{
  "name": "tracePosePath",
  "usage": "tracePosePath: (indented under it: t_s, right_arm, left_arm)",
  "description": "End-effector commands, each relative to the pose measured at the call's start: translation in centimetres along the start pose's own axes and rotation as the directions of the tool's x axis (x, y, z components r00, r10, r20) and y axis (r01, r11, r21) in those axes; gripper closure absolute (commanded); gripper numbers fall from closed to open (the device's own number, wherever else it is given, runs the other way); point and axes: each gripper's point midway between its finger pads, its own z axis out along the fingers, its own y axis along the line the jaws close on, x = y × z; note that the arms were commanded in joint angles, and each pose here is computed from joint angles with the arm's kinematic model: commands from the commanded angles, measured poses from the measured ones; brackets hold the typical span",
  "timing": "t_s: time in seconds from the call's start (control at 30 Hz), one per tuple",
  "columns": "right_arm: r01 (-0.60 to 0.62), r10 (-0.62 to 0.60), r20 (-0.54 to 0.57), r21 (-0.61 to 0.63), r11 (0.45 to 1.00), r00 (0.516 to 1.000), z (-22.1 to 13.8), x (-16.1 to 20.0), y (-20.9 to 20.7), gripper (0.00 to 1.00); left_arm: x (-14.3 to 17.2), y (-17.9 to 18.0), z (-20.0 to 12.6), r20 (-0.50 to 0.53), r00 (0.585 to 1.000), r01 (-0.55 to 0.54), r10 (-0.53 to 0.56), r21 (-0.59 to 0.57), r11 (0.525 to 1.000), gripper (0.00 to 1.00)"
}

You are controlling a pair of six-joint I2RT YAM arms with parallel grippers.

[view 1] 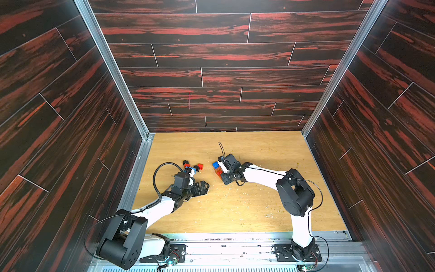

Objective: Assemble the letter v with lego
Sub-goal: Assemble the lego brick with the lego brick.

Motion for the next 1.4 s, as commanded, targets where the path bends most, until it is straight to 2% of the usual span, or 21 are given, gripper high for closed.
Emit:
tracePosePath:
  t_s: [0.0, 0.1, 0.5, 0.63, 0.8, 0.97, 1.03, 1.13, 1.2, 1.37]
  right_arm:
    - [-0.029, 0.033, -0.122, 0.035, 0.999, 0.992, 1.5, 3.8, -0.4, 0.95]
    - [-0.041, 0.046, -0.143, 0.037, 0.998, 0.989, 1.4, 4.8, -0.3, 0.95]
    - [-0.030, 0.092, -0.284, 0.214, 0.976, 0.954, 1.7, 7.2, -1.7, 0.95]
    - [-0.040, 0.106, -0.312, 0.213, 0.976, 0.944, 1.7, 7.7, -1.6, 0.96]
    - [-0.065, 0.125, -0.293, 0.208, 0.976, 0.948, 1.5, 6.9, -1.3, 0.96]
    - [-0.086, 0.132, -0.226, 0.202, 0.976, 0.965, 0.9, 4.7, -1.1, 0.93]
    - [-0.098, 0.135, -0.182, 0.199, 0.975, 0.974, 0.5, 3.4, -1.1, 0.83]
    - [-0.112, 0.134, -0.108, 0.183, 0.977, 0.985, -0.1, 1.1, -0.8, 0.56]
    - [-0.120, 0.133, -0.065, 0.175, 0.977, 0.989, -0.2, -0.1, -0.7, 0.43]
    - [-0.100, 0.113, -0.054, 0.197, 0.975, 0.992, 0.6, -1.3, -0.9, 0.41]
  left_arm:
    - [-1.1, -0.6, 0.0, 0.021, 1.000, -0.019, 0.019, 0.017, 1.000, 0.00]
    - [-1.1, -0.7, 0.0, 0.022, 1.000, -0.020, 0.020, 0.017, 1.000, 0.00]
    - [-1.1, -0.7, -0.2, 0.025, 1.000, -0.020, 0.019, 0.022, 1.000, 0.00]
    - [-1.1, -0.8, -0.3, 0.026, 0.999, -0.019, 0.019, 0.024, 1.000, 0.00]
    - [-1.1, -0.8, -0.4, 0.027, 0.999, -0.022, 0.022, 0.026, 0.999, 0.00]
    - [-1.0, -0.7, -0.5, 0.030, 0.999, -0.023, 0.022, 0.020, 1.000, 0.00]
    - [-1.0, -0.7, -0.5, 0.031, 0.999, -0.022, 0.022, 0.020, 1.000, 0.00]
    - [-1.1, -0.7, -0.5, 0.030, 0.999, -0.022, 0.021, 0.019, 1.000, 0.00]
    - [-1.0, -0.7, -0.5, 0.028, 0.999, -0.022, 0.021, 0.021, 1.000, 0.00]
    - [-0.9, -0.6, -0.7, 0.024, 0.999, -0.022, 0.021, 0.013, 1.000, 0.00]
